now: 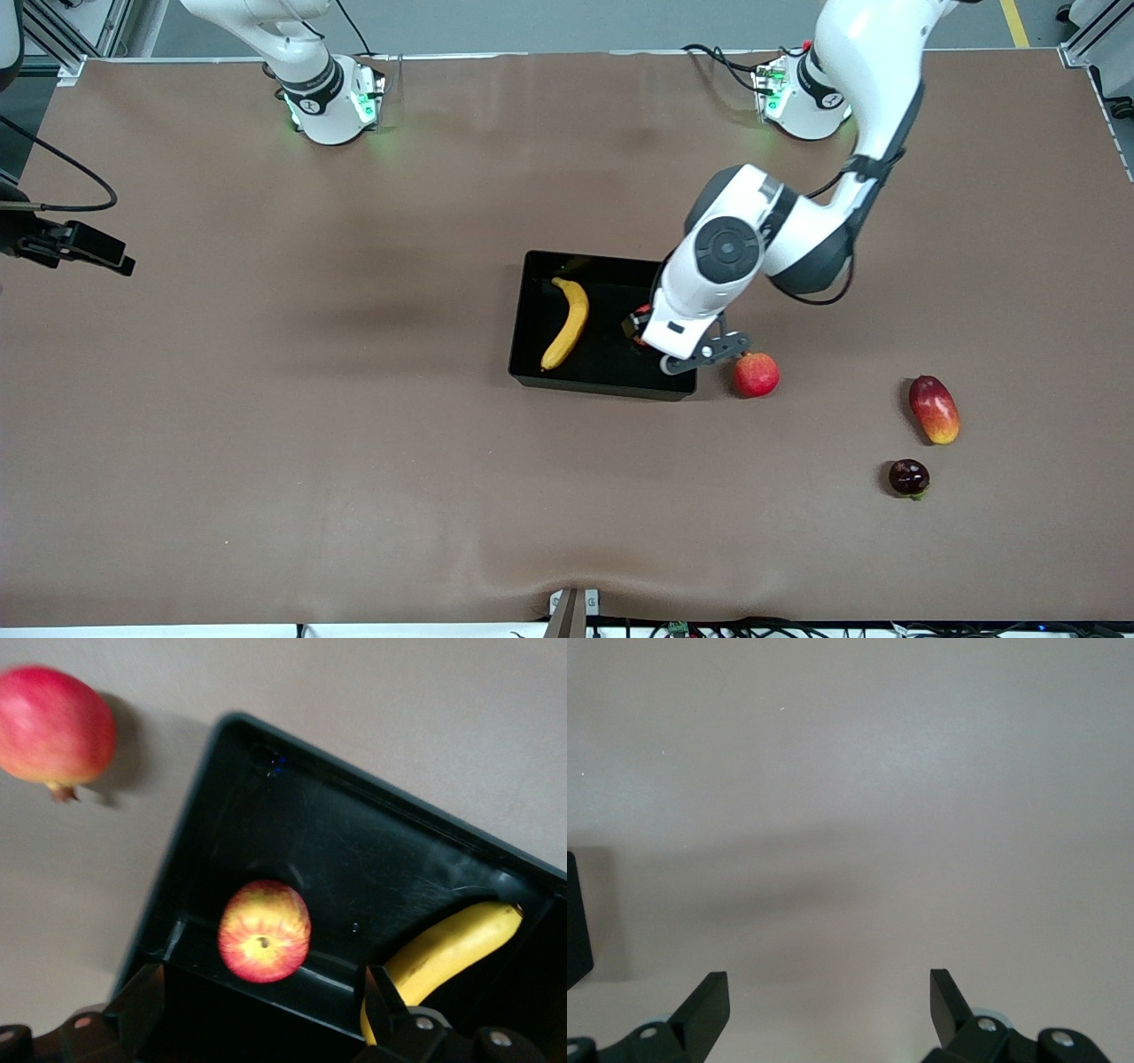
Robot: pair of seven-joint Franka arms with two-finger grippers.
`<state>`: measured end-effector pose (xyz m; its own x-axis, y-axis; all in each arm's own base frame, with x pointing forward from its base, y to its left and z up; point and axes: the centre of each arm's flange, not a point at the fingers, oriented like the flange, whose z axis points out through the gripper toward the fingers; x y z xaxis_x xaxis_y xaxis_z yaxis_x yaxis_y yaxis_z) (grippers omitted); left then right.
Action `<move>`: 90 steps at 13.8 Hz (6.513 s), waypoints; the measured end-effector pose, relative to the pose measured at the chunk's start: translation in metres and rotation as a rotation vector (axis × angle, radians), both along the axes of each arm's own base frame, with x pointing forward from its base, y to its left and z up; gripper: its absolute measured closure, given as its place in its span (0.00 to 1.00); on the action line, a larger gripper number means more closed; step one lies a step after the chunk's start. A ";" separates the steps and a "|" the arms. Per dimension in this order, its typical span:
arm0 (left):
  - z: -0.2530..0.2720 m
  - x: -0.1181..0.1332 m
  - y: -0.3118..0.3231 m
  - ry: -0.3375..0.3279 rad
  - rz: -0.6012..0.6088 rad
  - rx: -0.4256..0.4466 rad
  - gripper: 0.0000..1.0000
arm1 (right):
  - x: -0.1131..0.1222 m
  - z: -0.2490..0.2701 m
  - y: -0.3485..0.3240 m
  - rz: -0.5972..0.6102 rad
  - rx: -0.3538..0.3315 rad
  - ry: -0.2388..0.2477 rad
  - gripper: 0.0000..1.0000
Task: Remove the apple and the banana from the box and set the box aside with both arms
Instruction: 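Lower the left gripper into the tray and grasp the red-yellow apple, then carry the apple out of the tray and release it beside the mango, then reach the left gripper back into the tray and grasp the banana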
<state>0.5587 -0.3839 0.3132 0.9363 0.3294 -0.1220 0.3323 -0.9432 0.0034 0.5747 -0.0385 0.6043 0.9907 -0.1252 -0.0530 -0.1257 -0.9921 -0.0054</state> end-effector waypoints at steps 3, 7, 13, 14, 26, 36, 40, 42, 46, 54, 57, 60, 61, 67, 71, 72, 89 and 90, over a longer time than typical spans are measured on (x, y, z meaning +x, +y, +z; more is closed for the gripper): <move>-0.039 -0.009 -0.007 -0.013 0.027 0.064 0.00 | 0.000 0.000 0.000 0.000 0.000 0.000 0.00; -0.072 -0.022 -0.013 -0.007 0.010 0.118 0.00 | 0.000 0.000 0.001 0.001 0.000 0.000 0.00; -0.082 -0.025 -0.014 0.000 0.003 0.123 0.00 | 0.000 0.000 0.001 0.002 0.000 0.000 0.00; -0.084 -0.026 -0.016 -0.001 0.001 0.121 0.00 | 0.000 0.000 0.001 0.002 0.000 0.000 0.00; -0.118 -0.036 -0.023 0.017 -0.032 0.139 0.20 | 0.002 0.000 0.002 0.004 -0.001 -0.013 0.00; 0.003 -0.013 -0.023 -0.077 -0.011 0.131 0.25 | 0.002 0.000 0.002 0.005 -0.001 -0.013 0.00; 0.084 0.024 0.039 -0.110 -0.024 0.146 0.25 | 0.002 0.000 0.003 0.005 -0.001 -0.013 0.00; 0.092 0.051 0.108 -0.071 -0.069 0.164 0.25 | 0.002 0.000 0.003 0.005 -0.001 -0.013 0.00; 0.045 0.092 0.248 0.016 -0.091 0.151 0.25 | 0.002 0.000 0.003 0.006 -0.001 -0.013 0.00; -0.101 0.095 0.390 0.031 -0.087 0.057 0.25 | 0.003 0.000 0.006 0.011 0.000 -0.013 0.00; -0.118 0.088 0.389 0.011 -0.094 0.051 0.25 | 0.003 0.000 0.006 0.011 0.000 -0.013 0.00; -0.116 0.088 0.381 0.002 -0.104 0.045 0.00 | 0.003 0.000 0.006 0.011 0.000 -0.013 0.00; -0.109 0.090 0.377 -0.005 -0.109 0.044 0.00 | 0.003 -0.001 0.006 0.011 0.000 -0.013 0.00; -0.005 0.080 0.292 -0.024 -0.149 0.045 0.00 | 0.004 0.000 0.006 0.010 -0.001 -0.026 0.00; 0.018 0.044 0.177 -0.005 -0.099 0.023 0.00 | 0.010 0.000 0.000 0.001 -0.004 -0.063 0.00; 0.015 0.034 0.147 0.000 -0.089 0.022 0.00 | 0.012 -0.002 0.004 0.008 -0.004 -0.061 0.00; -0.092 -0.043 -0.136 -0.140 -0.282 0.013 0.00 | 0.027 -0.051 0.034 0.076 0.092 0.042 0.00; -0.097 -0.046 -0.143 -0.158 -0.296 0.013 0.00 | 0.027 -0.051 0.034 0.075 0.099 0.042 0.00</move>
<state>0.5125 -0.5274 0.2160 0.9986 0.0406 0.0346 0.0399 -0.9990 0.0206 0.6022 -0.0041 0.5534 0.9937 -0.0432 -0.1030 -0.0535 -0.9936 -0.0999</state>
